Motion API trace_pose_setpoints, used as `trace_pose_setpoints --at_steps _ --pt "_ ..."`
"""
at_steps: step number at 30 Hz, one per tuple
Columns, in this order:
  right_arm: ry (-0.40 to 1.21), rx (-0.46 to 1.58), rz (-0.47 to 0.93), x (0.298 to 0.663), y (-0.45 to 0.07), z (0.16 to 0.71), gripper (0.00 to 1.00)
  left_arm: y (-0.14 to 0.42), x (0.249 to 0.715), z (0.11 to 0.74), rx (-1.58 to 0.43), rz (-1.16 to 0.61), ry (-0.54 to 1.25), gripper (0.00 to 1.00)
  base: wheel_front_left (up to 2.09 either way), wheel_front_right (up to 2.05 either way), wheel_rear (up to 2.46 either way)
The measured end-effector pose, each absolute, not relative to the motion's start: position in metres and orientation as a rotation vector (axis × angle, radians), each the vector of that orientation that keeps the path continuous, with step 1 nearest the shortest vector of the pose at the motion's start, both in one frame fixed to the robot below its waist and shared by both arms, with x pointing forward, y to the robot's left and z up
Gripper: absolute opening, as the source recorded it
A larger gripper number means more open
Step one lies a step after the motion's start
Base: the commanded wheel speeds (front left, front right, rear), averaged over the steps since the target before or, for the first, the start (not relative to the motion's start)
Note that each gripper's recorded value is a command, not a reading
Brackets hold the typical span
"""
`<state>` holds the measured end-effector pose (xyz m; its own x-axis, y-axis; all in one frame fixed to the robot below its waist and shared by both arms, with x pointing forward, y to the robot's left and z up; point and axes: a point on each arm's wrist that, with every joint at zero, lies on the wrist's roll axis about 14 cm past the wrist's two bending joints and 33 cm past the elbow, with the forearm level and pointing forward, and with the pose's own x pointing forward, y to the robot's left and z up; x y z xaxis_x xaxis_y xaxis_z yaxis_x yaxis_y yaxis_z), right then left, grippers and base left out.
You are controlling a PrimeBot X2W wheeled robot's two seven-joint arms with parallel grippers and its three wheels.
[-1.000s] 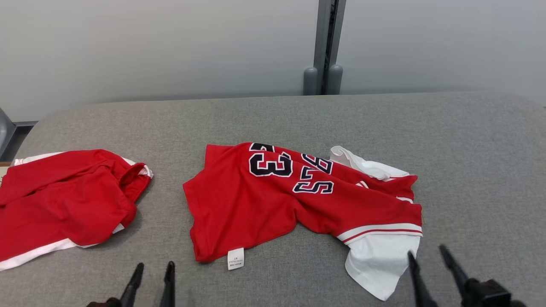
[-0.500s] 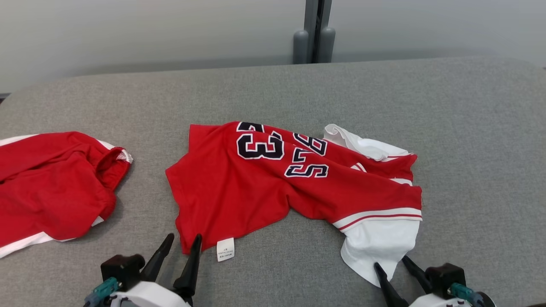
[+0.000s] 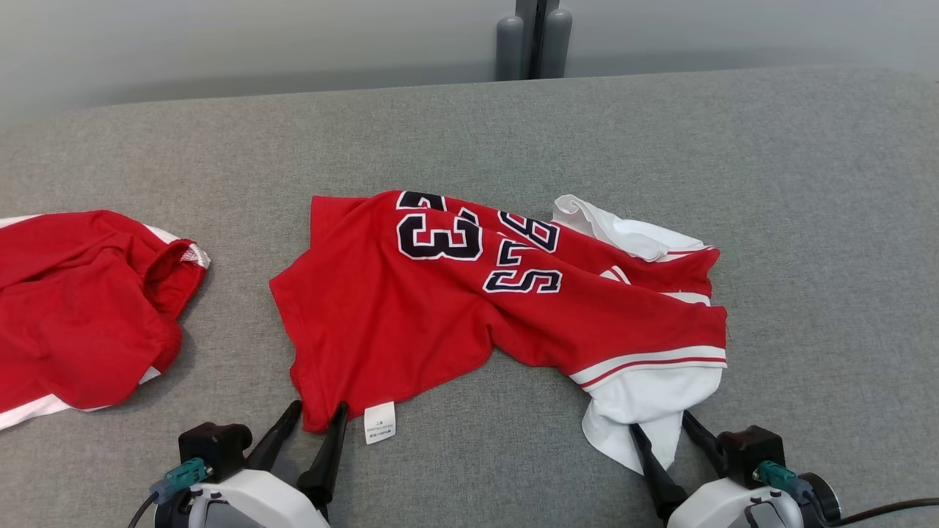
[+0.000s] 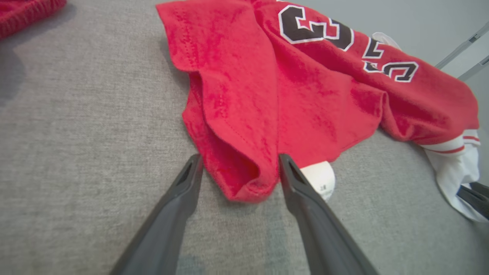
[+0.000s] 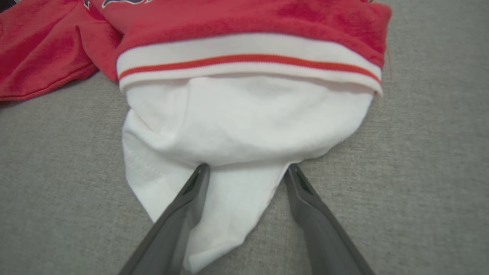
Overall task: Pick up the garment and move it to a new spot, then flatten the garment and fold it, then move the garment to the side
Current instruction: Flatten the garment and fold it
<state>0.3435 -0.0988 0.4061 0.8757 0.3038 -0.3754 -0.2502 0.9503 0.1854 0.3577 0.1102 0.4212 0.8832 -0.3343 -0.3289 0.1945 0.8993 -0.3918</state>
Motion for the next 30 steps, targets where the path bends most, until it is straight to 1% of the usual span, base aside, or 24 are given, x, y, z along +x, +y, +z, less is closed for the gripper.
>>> trace_pose_setpoints --at_steps 9,11,12,13,14,18,22,26,30 --pt "0.418 0.134 0.318 0.351 -0.090 0.404 1.00 0.106 0.363 0.409 -0.371 -0.288 0.447 1.00 0.00 0.00 0.00" --pt "0.424 0.140 0.327 0.352 -0.087 0.404 1.00 0.103 0.365 0.408 -0.371 -0.303 0.456 0.47 0.00 0.00 0.00" --pt "0.420 0.143 0.330 0.353 -0.086 0.406 0.49 0.103 0.366 0.407 -0.374 -0.302 0.460 0.19 0.00 0.00 0.00" --pt "0.415 0.157 0.330 0.355 -0.085 0.408 0.16 0.101 0.365 0.405 -0.369 -0.312 0.477 0.00 0.00 0.00 0.00" --pt "0.412 0.181 0.334 0.356 -0.083 0.410 0.00 0.098 0.364 0.405 -0.367 -0.326 0.482 0.00 0.00 0.00 0.00" --pt "0.341 0.335 0.323 0.362 -0.073 0.436 0.00 0.097 0.365 0.413 -0.430 -0.325 0.476 0.00 0.00 0.00 0.00" --pt "0.125 0.475 0.306 0.379 -0.094 0.505 0.00 0.108 0.375 0.448 -0.517 -0.325 0.386 0.00 0.00 0.00 0.00" --pt "-0.097 0.547 0.323 0.374 -0.133 0.586 0.00 0.117 0.383 0.510 -0.574 -0.386 0.245 0.00 0.00 0.00 0.00" --pt "-0.285 0.535 0.374 0.358 -0.163 0.666 0.00 0.113 0.382 0.594 -0.624 -0.507 0.091 0.00 0.00 0.00 0.00"
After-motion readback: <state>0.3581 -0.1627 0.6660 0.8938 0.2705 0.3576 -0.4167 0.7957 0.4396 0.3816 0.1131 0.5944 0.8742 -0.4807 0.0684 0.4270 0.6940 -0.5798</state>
